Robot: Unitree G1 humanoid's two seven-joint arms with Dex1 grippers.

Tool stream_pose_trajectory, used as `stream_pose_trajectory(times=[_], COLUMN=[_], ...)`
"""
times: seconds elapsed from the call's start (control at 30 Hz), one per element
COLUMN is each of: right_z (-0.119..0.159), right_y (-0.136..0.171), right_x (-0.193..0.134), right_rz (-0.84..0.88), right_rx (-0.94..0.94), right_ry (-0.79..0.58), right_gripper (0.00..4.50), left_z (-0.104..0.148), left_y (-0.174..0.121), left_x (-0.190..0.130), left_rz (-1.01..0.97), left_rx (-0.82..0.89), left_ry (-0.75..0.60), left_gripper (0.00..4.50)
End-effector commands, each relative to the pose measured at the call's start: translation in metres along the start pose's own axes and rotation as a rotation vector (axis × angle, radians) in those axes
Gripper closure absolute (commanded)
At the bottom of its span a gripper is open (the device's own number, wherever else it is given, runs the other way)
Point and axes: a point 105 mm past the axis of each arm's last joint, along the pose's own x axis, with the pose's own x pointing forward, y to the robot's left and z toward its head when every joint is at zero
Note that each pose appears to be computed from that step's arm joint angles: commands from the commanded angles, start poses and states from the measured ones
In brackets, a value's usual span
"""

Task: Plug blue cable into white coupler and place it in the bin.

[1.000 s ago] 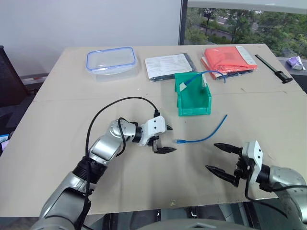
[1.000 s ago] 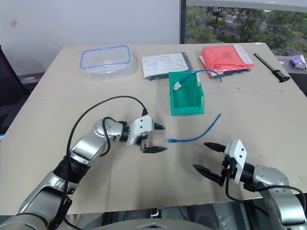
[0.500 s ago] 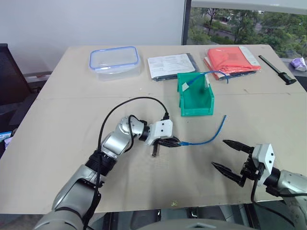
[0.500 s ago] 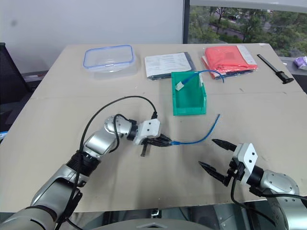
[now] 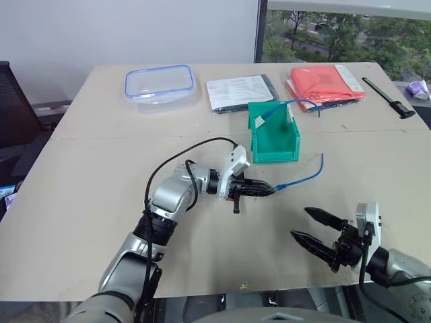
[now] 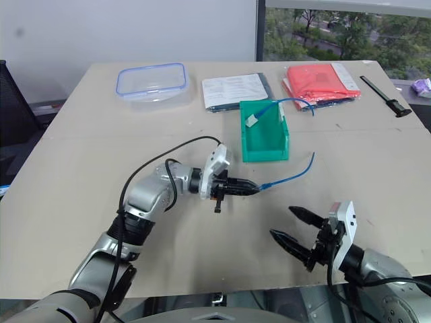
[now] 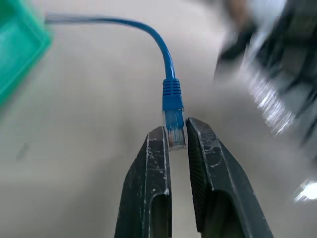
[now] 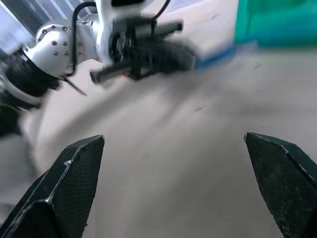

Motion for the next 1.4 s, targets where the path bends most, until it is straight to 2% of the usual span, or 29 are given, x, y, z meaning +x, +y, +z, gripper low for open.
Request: stream_pose_trajectory(times=[0.03, 0.2, 0.37, 0.4, 0.47, 0.5, 0.53, 0.7, 0.8, 0.87, 0.9, 0.93, 1.03, 1.2, 1.33, 1.4], right_z=[0.029, 0.054, 0.066, 0.066, 0.064, 0.063, 0.063, 0.066, 0.069, 0.069, 0.069, 0.070, 0.072, 0.076, 0.082, 0.082], right_y=[0.014, 0.023, 0.030, 0.031, 0.033, 0.034, 0.034, 0.032, 0.032, 0.030, 0.029, 0.026, 0.018, -0.002, -0.020, -0.026], right_x=[0.019, 0.030, 0.034, 0.035, 0.035, 0.036, 0.036, 0.036, 0.035, 0.034, 0.034, 0.033, 0.031, 0.027, 0.027, 0.029], right_rz=[0.048, 0.107, 0.148, 0.152, 0.163, 0.167, 0.169, 0.166, 0.172, 0.169, 0.167, 0.160, 0.130, 0.051, -0.011, -0.016], right_rx=[0.067, 0.144, 0.172, 0.174, 0.175, 0.179, 0.181, 0.203, 0.212, 0.214, 0.218, 0.229, 0.247, 0.204, 0.133, 0.101], right_ry=[-0.155, -0.278, -0.318, -0.315, -0.300, -0.295, -0.293, -0.318, -0.332, -0.330, -0.332, -0.337, -0.353, -0.370, -0.399, -0.388], right_gripper=[0.00, 0.00, 0.00, 0.54, 1.17, 1.75, 2.08, 4.49, 4.49, 4.50, 4.50, 4.50, 4.50, 4.50, 4.50, 4.50], left_z=[0.013, 0.019, 0.026, 0.027, 0.028, 0.028, 0.029, 0.031, 0.032, 0.031, 0.030, 0.030, 0.026, 0.033, 0.048, 0.058], left_y=[-0.028, -0.036, -0.035, -0.035, -0.035, -0.035, -0.035, -0.035, -0.034, -0.038, -0.037, -0.034, -0.037, -0.052, -0.040, -0.033], left_x=[0.002, 0.002, 0.003, 0.003, 0.003, 0.004, 0.004, 0.005, 0.004, 0.002, 0.003, 0.003, -0.001, -0.024, -0.044, -0.064], left_rz=[-0.130, -0.168, -0.175, -0.176, -0.175, -0.175, -0.175, -0.180, -0.174, -0.191, -0.177, -0.149, -0.125, -0.020, 0.272, 0.485], left_rx=[-0.136, -0.238, -0.283, -0.285, -0.289, -0.291, -0.292, -0.290, -0.278, -0.241, -0.226, -0.211, -0.129, 0.073, 0.258, 0.344], left_ry=[-0.063, -0.101, -0.136, -0.137, -0.142, -0.146, -0.148, -0.156, -0.171, -0.162, -0.155, -0.152, -0.112, -0.107, -0.180, -0.254], left_gripper=[4.44, 4.44, 4.44, 4.50, 4.50, 4.50, 4.50, 4.50, 4.50, 3.53, 3.24, 2.64, 1.51, 1.51, 1.51, 1.51])
